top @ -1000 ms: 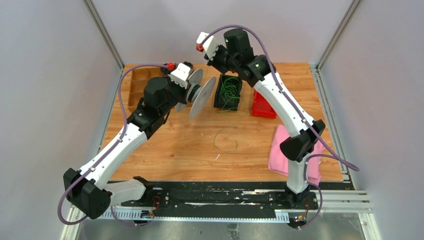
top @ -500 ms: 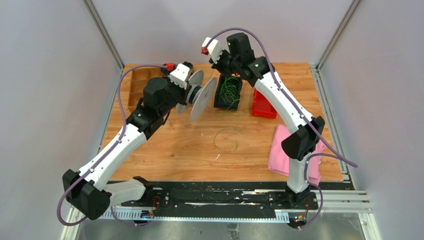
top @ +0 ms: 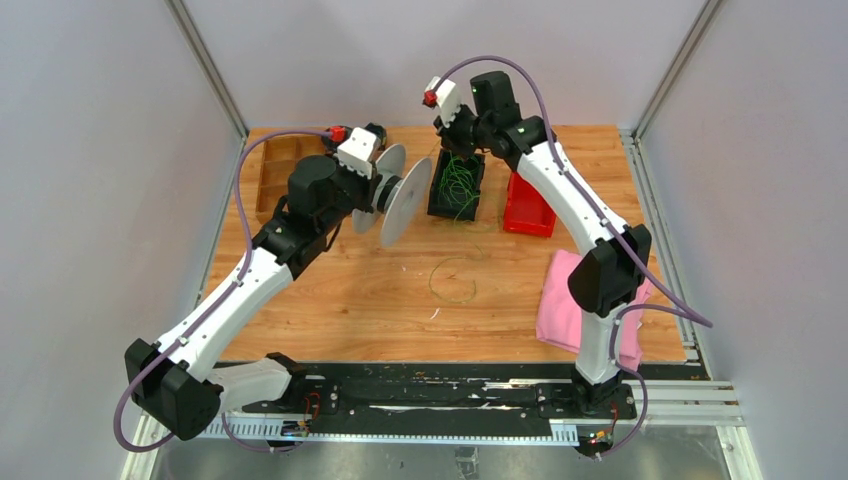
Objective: Wrap the cables
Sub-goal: Wrap the cable around the cable reel.
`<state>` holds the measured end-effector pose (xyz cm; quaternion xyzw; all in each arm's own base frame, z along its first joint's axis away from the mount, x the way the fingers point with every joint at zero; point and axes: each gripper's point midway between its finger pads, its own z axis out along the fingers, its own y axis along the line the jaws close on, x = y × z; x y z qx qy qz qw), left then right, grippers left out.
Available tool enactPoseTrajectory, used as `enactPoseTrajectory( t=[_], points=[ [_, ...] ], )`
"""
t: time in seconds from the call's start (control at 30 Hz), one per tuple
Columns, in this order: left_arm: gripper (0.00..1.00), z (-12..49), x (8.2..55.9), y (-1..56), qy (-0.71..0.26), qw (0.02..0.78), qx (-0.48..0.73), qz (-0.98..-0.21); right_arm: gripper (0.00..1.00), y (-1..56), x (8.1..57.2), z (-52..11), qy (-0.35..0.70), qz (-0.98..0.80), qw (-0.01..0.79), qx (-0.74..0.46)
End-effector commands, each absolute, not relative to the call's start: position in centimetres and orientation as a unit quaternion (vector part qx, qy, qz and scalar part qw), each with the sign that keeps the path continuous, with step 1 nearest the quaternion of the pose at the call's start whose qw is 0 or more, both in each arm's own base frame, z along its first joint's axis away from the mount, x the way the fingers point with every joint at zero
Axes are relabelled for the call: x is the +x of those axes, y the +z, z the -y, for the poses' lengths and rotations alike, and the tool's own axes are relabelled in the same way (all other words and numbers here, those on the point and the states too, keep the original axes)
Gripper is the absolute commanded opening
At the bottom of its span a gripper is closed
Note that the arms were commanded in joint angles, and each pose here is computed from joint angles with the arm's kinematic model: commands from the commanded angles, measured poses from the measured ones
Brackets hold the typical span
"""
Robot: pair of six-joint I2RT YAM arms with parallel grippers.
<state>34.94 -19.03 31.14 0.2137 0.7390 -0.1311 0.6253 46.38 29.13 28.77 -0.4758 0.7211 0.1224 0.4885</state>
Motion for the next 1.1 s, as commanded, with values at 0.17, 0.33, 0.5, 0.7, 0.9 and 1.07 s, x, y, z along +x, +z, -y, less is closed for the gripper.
enactPoseTrajectory(
  t=[0.17, 0.33, 0.5, 0.7, 0.9, 1.07],
  points=[
    [0.0, 18.9, 34.0, 35.2, -0.165, 0.65, 0.187, -0.717, 0.01, 25.1, 48.6, -28.3, 0.161, -0.752, 0.481, -0.421],
    [0.0, 19.0, 33.8, 35.8, -0.176, 0.65, 0.181, -0.717, 0.01, 22.8, 48.3, -29.0, 0.209, -0.763, 0.456, -0.407],
    [0.0, 18.8, 34.0, 36.4, -0.186, 0.651, 0.162, -0.718, 0.01, 20.4, 47.3, -29.6, 0.244, -0.772, 0.43, -0.399],
    [0.0, 18.3, 34.3, 36.3, -0.201, 0.648, 0.142, -0.721, 0.01, 17.6, 46.2, -29.7, 0.266, -0.781, 0.407, -0.392],
    [0.0, 18.1, 34.5, 36.5, -0.212, 0.646, 0.129, -0.722, 0.01, 14.7, 44.0, -30.2, 0.309, -0.789, 0.368, -0.382],
    [0.0, 17.7, 34.8, 36.6, -0.227, 0.643, 0.112, -0.722, 0.01, 12.5, 42.7, -30.5, 0.334, -0.799, 0.338, -0.37]
  ],
)
